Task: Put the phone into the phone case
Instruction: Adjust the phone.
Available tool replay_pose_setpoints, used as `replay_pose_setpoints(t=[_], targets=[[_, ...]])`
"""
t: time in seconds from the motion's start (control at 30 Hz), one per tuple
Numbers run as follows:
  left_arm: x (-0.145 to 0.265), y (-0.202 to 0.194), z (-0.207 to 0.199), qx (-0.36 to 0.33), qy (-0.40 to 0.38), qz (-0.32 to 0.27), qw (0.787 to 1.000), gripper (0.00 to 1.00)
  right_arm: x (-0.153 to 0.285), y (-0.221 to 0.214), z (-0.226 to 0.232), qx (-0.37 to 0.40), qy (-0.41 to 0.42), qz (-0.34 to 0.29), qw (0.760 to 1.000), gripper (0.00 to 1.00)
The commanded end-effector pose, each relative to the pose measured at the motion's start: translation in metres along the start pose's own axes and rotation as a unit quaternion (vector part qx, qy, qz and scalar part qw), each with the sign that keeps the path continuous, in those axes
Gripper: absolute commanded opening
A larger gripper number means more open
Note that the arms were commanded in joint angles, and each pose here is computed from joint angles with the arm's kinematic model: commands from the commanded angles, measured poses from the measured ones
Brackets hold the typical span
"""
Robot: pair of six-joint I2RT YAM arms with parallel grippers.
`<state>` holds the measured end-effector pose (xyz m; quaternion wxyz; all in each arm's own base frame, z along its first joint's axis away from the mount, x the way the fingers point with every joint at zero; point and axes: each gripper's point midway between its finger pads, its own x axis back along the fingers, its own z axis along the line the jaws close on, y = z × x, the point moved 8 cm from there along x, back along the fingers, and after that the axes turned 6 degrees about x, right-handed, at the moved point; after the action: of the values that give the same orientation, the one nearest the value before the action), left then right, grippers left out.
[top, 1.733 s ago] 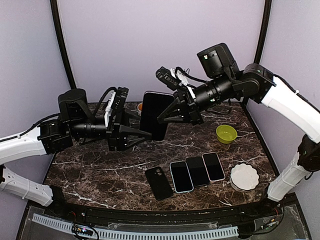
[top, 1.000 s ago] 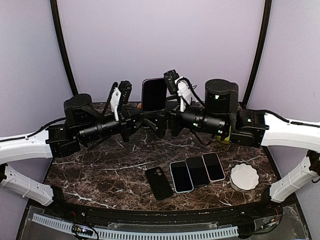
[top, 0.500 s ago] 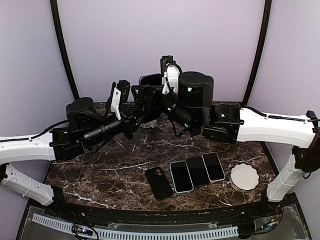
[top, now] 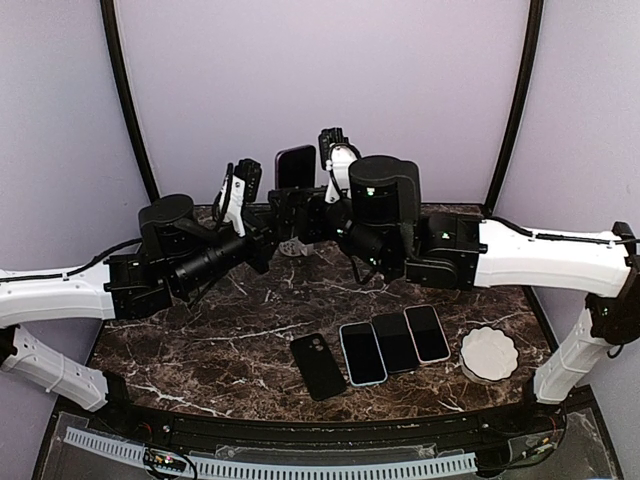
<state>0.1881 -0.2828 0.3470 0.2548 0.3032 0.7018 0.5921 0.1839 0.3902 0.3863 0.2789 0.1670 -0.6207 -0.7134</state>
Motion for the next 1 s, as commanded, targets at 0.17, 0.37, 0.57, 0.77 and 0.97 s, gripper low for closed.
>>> replay_pose_setpoints(t=[0.17,0.37,0.57,0.77,0.97], targets=[[0.002,0.032,-0.007,0.007,-0.015,-0.050,0.999,0.00,0.016,0.012,-0.002,0.016,0.040,-0.035,0.998,0.78],[0.007,0.026,-0.018,-0.005,-0.086,-0.049,0.995,0.00,0.022,0.021,-0.005,0.039,0.064,-0.042,0.996,0.86],[0.009,0.024,-0.019,-0.003,-0.092,-0.051,0.994,0.00,0.020,0.015,-0.018,0.034,0.040,-0.033,0.998,0.94],[0.005,0.025,-0.018,-0.003,-0.084,-0.044,0.996,0.00,0.022,0.016,-0.018,0.023,0.049,-0.038,0.998,0.71],[0.003,0.017,-0.016,0.002,-0.071,-0.017,0.997,0.28,0.022,0.013,-0.022,0.023,0.035,-0.025,0.999,0.39]])
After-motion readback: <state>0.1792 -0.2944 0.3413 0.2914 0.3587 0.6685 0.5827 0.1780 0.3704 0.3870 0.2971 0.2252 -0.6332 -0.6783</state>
